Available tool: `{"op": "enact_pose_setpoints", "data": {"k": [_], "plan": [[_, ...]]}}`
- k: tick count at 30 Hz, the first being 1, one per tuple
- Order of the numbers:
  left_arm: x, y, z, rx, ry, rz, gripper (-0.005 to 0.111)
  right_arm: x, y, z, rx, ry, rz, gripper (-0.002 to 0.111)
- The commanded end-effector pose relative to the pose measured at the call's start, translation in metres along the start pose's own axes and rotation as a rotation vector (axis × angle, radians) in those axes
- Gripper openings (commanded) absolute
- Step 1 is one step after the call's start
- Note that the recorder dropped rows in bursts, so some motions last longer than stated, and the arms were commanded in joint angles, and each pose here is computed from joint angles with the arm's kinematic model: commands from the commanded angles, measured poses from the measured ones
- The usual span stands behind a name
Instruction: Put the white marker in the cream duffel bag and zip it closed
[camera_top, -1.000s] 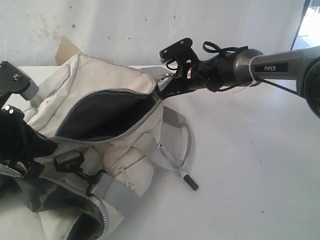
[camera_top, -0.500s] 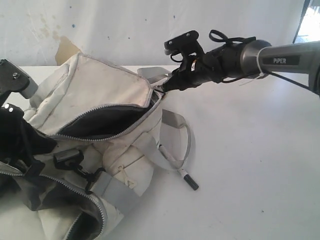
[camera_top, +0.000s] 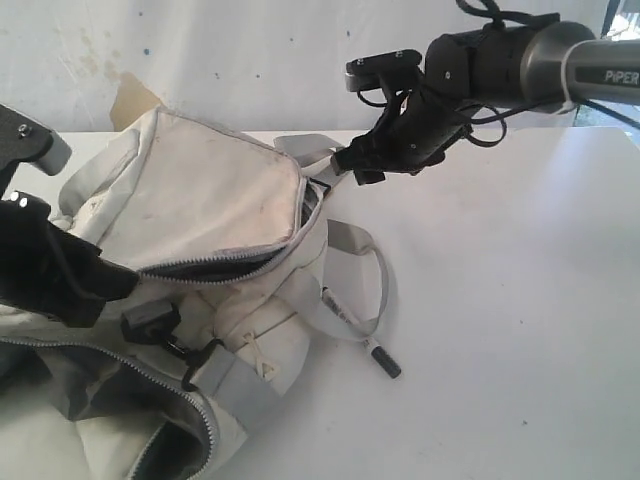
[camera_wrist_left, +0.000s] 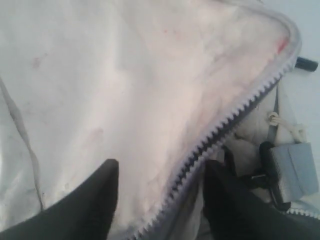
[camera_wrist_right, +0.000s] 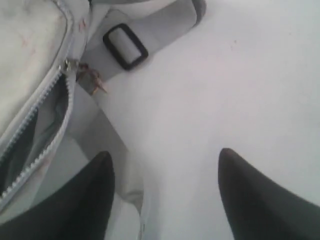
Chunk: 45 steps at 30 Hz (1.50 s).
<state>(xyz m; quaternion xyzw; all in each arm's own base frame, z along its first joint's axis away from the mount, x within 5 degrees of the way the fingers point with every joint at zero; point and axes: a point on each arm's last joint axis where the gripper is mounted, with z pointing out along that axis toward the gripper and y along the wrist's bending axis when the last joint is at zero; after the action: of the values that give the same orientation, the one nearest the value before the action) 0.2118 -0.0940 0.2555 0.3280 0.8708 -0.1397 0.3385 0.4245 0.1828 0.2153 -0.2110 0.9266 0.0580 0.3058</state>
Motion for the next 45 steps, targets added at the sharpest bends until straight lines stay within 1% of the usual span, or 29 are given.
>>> {"op": "enact_pose_setpoints", "data": {"k": [1,5,9,11,14,15,17,18,20,21,24,28,33,36,38,40,42,43,45], "plan": [[-0.006,-0.005,-0.005,0.052,-0.037,-0.077,0.075,0.005,-0.002,-0.024,-0.006,0.113,0.005,0.045],[-0.018,-0.01,-0.014,0.121,-0.019,-0.065,0.077,0.018,-0.001,-0.036,-0.015,0.28,0.005,0.031],[-0.019,-0.011,-0.014,0.126,-0.016,-0.07,0.076,0.029,0.0,-0.047,-0.024,0.415,0.006,0.022],[-0.018,-0.01,-0.012,0.11,-0.042,-0.056,0.075,0.029,0.002,-0.054,-0.045,0.434,0.021,0.019],[-0.024,-0.009,-0.007,0.05,-0.145,-0.07,0.07,0.031,0.007,-0.067,-0.103,0.454,0.032,0.014],[-0.025,-0.01,-0.007,0.044,-0.162,-0.084,0.069,0.034,0.01,-0.072,-0.134,0.461,0.032,0.012],[-0.025,-0.011,-0.006,0.035,-0.169,-0.054,0.069,0.043,0.015,-0.079,-0.191,0.48,0.026,0.01],[-0.025,-0.01,-0.005,0.022,-0.175,-0.033,0.069,0.05,0.018,-0.083,-0.217,0.492,0.015,0.009],[-0.026,-0.007,-0.005,-0.01,-0.188,0.052,0.069,0.061,0.02,-0.087,-0.237,0.493,0.016,0.008],[-0.027,-0.007,-0.005,-0.019,-0.194,0.071,0.069,0.066,0.02,-0.088,-0.237,0.487,0.022,0.008],[-0.028,-0.009,-0.005,0.011,-0.203,0.033,0.069,0.079,0.02,-0.087,-0.227,0.478,0.031,0.008],[-0.027,-0.017,-0.001,0.074,-0.188,0.064,0.069,0.094,0.02,-0.076,-0.218,0.485,0.042,0.008],[-0.027,-0.035,0.022,0.13,-0.133,0.113,0.069,0.099,0.02,-0.072,-0.215,0.493,0.046,0.008],[-0.025,-0.042,0.039,0.134,-0.099,0.138,0.07,0.099,0.02,-0.071,-0.214,0.488,0.046,0.008],[-0.023,-0.045,0.047,0.143,-0.073,0.157,0.072,0.099,0.02,-0.071,-0.214,0.488,0.046,0.008],[-0.02,-0.046,0.055,0.139,-0.047,0.181,0.074,0.099,0.02,-0.071,-0.214,0.488,0.046,0.008],[-0.02,-0.045,0.059,0.122,-0.044,0.187,0.074,0.099,0.02,-0.071,-0.215,0.492,0.046,0.008],[-0.02,-0.044,0.061,0.109,-0.049,0.175,0.073,0.1,0.02,-0.071,-0.214,0.494,0.045,0.008],[-0.021,-0.041,0.062,0.08,-0.06,0.123,0.067,0.1,0.02,-0.071,-0.215,0.498,0.045,0.008]]}}
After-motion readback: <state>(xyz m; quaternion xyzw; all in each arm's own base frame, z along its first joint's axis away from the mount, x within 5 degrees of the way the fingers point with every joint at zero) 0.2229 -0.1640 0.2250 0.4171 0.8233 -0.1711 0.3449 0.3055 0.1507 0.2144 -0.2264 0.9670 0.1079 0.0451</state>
